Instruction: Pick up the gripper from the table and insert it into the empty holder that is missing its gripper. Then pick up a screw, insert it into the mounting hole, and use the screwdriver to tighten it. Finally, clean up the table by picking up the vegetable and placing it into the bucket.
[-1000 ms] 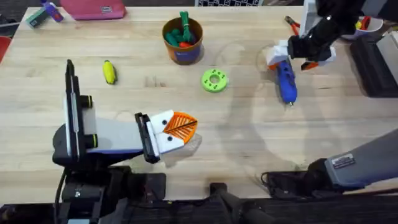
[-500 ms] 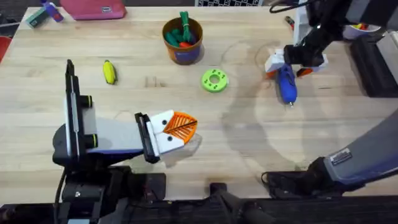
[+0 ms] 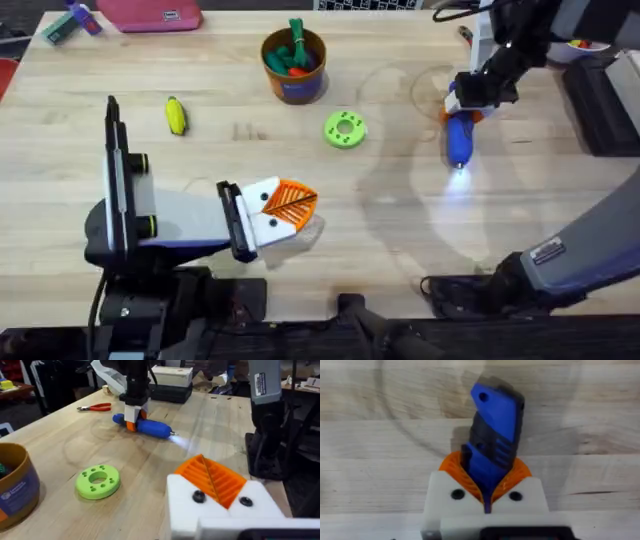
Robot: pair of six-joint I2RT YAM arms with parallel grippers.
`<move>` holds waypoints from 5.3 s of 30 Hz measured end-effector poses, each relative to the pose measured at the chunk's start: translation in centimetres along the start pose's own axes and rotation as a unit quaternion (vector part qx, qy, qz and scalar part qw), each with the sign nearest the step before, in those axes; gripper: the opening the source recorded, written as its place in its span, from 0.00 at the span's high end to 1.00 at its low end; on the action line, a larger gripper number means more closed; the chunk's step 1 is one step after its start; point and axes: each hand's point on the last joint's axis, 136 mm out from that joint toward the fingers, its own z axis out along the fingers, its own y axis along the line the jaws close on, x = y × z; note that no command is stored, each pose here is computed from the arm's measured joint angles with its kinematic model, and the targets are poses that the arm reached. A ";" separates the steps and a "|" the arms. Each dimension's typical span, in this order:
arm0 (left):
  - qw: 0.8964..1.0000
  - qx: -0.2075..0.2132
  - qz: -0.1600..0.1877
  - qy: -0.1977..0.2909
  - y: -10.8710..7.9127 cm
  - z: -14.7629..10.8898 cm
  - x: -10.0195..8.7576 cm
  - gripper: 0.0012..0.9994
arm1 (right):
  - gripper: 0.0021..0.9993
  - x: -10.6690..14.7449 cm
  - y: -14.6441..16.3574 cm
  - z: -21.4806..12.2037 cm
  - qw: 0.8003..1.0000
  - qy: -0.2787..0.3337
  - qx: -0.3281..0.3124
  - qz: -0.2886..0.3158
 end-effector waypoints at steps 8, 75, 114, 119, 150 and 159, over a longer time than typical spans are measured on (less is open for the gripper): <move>1.000 0.000 0.000 0.000 0.0 0.0 0.0 0.98 | 0.98 0.0 0.0 0.0 1.000 -0.001 0.001 -0.001; 1.000 0.000 0.000 0.000 0.0 0.0 0.0 0.98 | 0.98 11.3 29.9 -42.1 0.542 -0.559 -0.546 -0.310; 1.000 0.000 -0.018 0.000 0.0 0.0 0.0 0.98 | 0.98 19.6 36.6 -35.6 0.400 -0.462 -0.626 -0.484; 1.000 0.000 -0.018 0.000 0.0 0.0 0.0 0.98 | 0.98 20.1 37.5 -34.5 0.396 -0.453 -0.627 -0.495; 1.000 0.000 -0.019 0.000 0.0 0.0 0.0 0.98 | 0.98 20.3 37.2 -33.3 0.360 -0.470 -0.601 -0.537; 1.000 0.000 -0.019 0.000 0.0 0.0 0.0 0.98 | 0.98 20.3 37.2 -33.3 0.360 -0.470 -0.600 -0.537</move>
